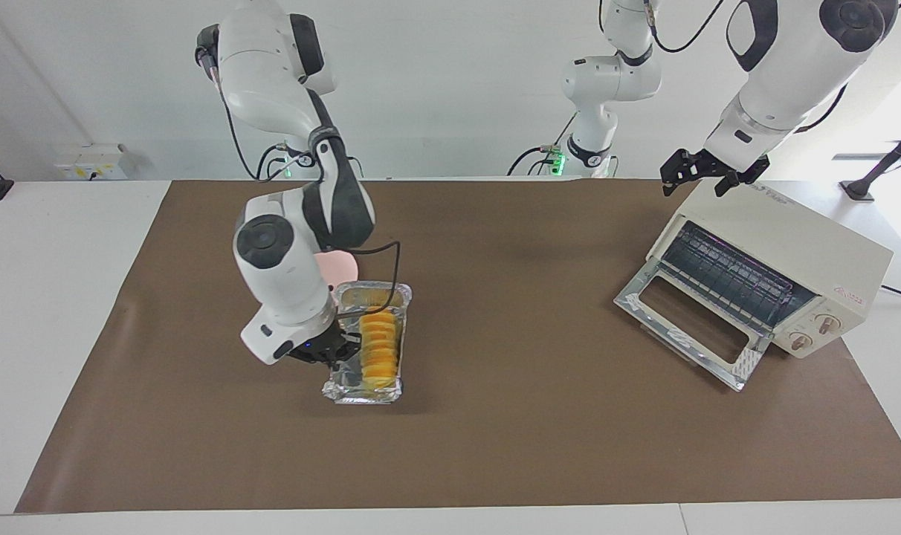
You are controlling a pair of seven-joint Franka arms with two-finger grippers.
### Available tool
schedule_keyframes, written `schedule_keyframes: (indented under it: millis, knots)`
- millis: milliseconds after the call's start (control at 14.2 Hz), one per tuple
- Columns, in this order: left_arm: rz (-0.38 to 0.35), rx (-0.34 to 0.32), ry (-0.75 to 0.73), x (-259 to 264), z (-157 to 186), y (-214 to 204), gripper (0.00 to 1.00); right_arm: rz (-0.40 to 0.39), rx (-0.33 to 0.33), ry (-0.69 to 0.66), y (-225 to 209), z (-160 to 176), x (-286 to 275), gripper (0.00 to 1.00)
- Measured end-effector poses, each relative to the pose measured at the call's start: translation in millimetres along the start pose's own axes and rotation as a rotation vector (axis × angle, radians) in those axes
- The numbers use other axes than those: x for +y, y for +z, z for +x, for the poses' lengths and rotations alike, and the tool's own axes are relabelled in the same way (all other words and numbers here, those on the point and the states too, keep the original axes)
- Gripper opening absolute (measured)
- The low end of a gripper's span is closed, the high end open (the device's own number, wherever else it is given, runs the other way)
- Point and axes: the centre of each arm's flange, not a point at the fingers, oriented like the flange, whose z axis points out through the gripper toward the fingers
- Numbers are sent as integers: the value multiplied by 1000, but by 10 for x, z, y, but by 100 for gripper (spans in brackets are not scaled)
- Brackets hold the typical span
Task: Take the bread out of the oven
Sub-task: 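Grasp the edge of the foil tray with the right gripper, then slide the foil tray with the right gripper to beside the pink plate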
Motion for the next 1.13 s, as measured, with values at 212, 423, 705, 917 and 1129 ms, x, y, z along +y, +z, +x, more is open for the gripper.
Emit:
schedule_keyframes:
  millis: [212,423,705,917,1129]
  knots:
    - [0,1,-1,-6,1,-1,100,0,-12,-64,279,93,480,2]
    - [-1,2,-5,-29,2,-2,100,-5,-3,-99,606,179,758,2]
    - [-1,16,-5,-29,17,-14,100,-10,13,-128,743,342,946,2]
    - [-1,22,-4,-21,23,-20,100,-10,18,-129,734,366,947,2]
    - [0,22,-2,-12,24,-20,100,-8,6,-137,688,366,886,2]
